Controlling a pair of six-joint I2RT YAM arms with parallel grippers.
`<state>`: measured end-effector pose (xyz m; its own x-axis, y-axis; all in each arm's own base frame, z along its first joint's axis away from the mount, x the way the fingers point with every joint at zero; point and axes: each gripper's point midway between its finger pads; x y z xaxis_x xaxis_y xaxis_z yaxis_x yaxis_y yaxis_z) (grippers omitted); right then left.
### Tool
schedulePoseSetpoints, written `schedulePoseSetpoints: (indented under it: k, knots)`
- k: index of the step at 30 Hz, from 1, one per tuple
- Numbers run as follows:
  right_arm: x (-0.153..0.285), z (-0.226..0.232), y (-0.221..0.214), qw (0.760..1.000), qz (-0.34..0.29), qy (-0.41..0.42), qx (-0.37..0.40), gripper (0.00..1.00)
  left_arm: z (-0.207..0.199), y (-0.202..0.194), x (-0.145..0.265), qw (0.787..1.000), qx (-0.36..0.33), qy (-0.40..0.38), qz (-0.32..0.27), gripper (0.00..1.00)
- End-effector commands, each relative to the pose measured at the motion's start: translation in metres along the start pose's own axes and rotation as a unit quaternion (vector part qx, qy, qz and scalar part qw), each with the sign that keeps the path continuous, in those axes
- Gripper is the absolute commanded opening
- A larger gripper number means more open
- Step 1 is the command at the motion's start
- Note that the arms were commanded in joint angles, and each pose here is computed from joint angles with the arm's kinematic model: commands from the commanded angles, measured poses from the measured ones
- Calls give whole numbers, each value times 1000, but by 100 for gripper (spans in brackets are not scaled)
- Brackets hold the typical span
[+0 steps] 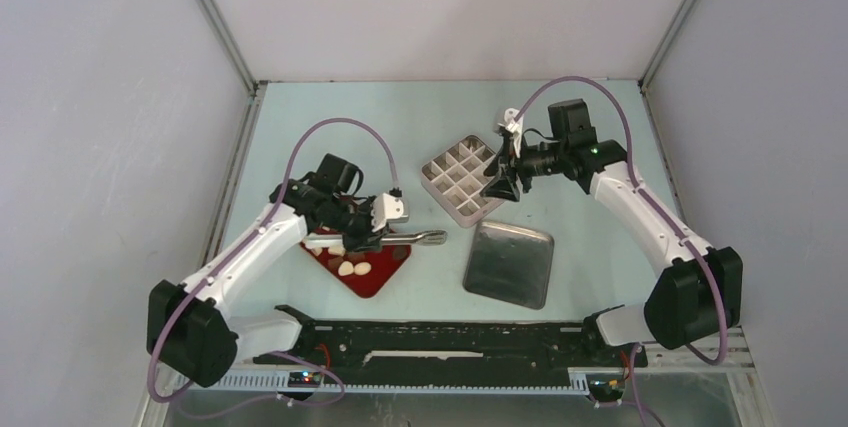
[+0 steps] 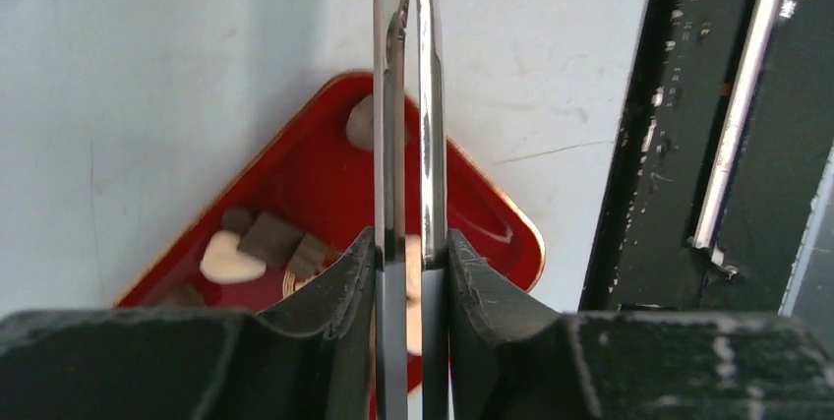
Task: Pack the chocolate
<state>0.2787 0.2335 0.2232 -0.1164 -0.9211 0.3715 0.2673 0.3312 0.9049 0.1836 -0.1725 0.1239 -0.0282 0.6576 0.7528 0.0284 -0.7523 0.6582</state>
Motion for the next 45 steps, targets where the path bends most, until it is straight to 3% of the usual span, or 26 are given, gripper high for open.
schedulePoseSetpoints:
  k: [1, 6, 17, 26, 36, 45]
  knots:
    - [8, 7, -6, 1000, 14, -16, -5, 57, 21, -6, 23, 993, 53, 99, 43, 26]
    - [13, 11, -11, 1000, 10, -26, -1, 58, 29, -30, 45, 970, 128, 181, 100, 33]
    - [11, 9, -11, 1000, 4, -21, -11, 58, 19, -75, 79, 916, 279, 232, 171, 39]
    - [11, 10, -14, 1000, 3, -16, -17, 58, 14, -90, 108, 889, 320, 276, 173, 47]
    - [9, 11, -16, 1000, 2, -9, -22, 58, 18, -112, 136, 858, 348, 317, 208, 47]
    - [8, 11, -17, 1000, 2, -5, -22, 58, 27, -118, 128, 857, 357, 309, 208, 46]
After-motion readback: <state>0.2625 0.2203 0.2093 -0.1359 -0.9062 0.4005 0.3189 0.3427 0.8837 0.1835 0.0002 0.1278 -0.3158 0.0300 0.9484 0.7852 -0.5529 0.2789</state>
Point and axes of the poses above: each gripper's point midway between its finger pads, its own x axis back along the fingers, its own z axis along the line the jaws close on, y = z × x, and after that the axes turned 4 degrees about -x, right-handed
